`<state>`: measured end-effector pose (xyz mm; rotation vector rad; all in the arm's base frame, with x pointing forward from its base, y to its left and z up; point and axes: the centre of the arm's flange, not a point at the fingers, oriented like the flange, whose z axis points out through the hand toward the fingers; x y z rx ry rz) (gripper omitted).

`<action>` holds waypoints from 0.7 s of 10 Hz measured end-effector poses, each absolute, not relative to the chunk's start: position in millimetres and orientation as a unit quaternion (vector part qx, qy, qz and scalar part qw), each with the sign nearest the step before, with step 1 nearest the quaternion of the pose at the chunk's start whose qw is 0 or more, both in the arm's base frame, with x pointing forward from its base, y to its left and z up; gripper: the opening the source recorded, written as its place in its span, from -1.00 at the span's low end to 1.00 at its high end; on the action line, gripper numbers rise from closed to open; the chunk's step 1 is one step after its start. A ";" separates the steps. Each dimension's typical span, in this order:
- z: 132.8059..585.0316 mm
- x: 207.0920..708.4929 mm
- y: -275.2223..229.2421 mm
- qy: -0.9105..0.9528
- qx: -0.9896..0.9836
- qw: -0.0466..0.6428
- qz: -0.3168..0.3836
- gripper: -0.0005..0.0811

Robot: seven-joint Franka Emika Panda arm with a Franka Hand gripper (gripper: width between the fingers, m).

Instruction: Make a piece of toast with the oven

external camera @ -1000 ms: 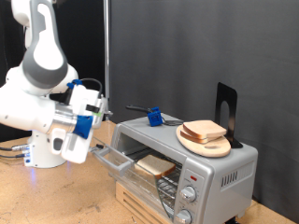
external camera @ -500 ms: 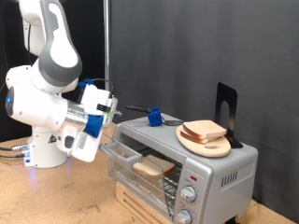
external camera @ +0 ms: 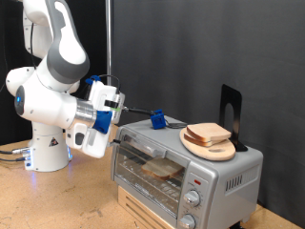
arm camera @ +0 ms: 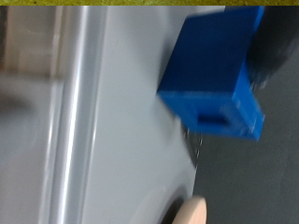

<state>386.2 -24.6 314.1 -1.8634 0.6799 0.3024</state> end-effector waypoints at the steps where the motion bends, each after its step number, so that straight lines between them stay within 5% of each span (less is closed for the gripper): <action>1: 317.7 380.6 -29.5 0.283 -0.783 0.538 0.132 0.99; 7: 328.1 374.8 -76.4 0.342 -0.774 0.527 0.080 0.99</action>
